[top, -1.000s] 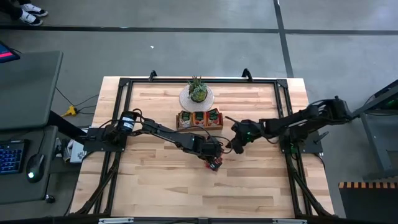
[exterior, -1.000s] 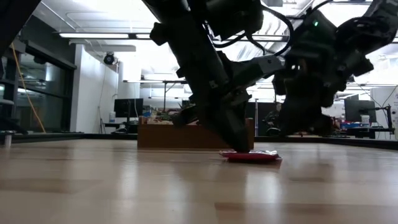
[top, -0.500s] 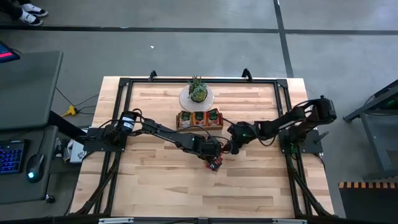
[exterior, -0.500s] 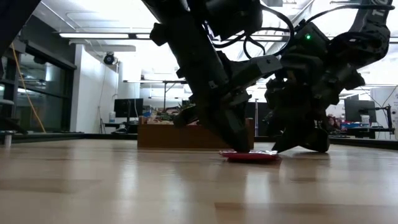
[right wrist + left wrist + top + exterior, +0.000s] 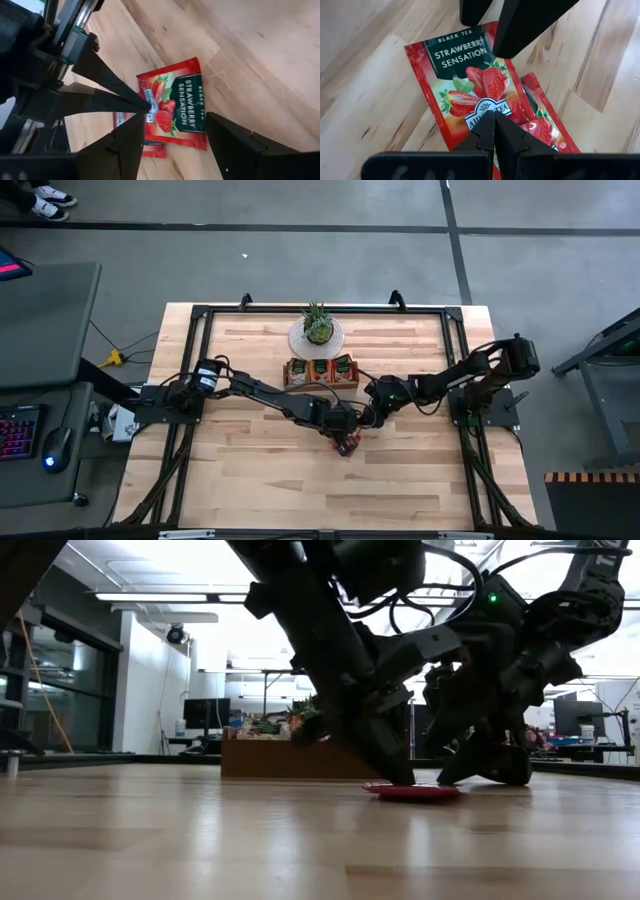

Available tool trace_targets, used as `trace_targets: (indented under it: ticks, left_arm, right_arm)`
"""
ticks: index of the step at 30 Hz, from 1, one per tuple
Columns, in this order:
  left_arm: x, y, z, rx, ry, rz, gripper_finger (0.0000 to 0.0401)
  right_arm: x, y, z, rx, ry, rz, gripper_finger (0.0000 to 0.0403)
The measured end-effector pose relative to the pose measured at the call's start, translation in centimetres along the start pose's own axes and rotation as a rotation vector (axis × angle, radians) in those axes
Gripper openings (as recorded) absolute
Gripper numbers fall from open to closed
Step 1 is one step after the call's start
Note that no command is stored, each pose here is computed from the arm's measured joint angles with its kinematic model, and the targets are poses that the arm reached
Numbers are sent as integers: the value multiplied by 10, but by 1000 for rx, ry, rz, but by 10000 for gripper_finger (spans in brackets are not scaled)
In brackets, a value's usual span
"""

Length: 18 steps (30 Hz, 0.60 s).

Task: Pick & Place Tea
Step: Put the top red tea bag into the right section of the wooden organizer

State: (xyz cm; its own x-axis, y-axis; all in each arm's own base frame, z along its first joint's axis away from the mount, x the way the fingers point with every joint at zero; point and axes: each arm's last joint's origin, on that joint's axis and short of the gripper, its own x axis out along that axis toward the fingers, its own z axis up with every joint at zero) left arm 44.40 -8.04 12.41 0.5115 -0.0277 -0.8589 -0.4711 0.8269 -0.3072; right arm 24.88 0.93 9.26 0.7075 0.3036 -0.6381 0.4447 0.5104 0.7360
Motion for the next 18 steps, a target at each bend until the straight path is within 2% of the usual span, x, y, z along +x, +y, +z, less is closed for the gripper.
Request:
trace_targets:
  ticks: [6, 10, 14, 18]
  left_arm:
    - [0, -3, 4, 28, -38, -35, 0]
    - [0, -4, 4, 36, -38, -38, 0]
    - [0, -4, 3, 36, -26, -50, 0]
    - [0, -4, 3, 37, -23, -52, 0]
  right_arm:
    - [2, 1, -5, 9, 41, 7, 204]
    - [3, -3, -7, 29, 54, -46, 200]
    - [2, -4, -4, 68, 49, -41, 200]
    - [4, -2, -1, 53, 127, -76, 200]
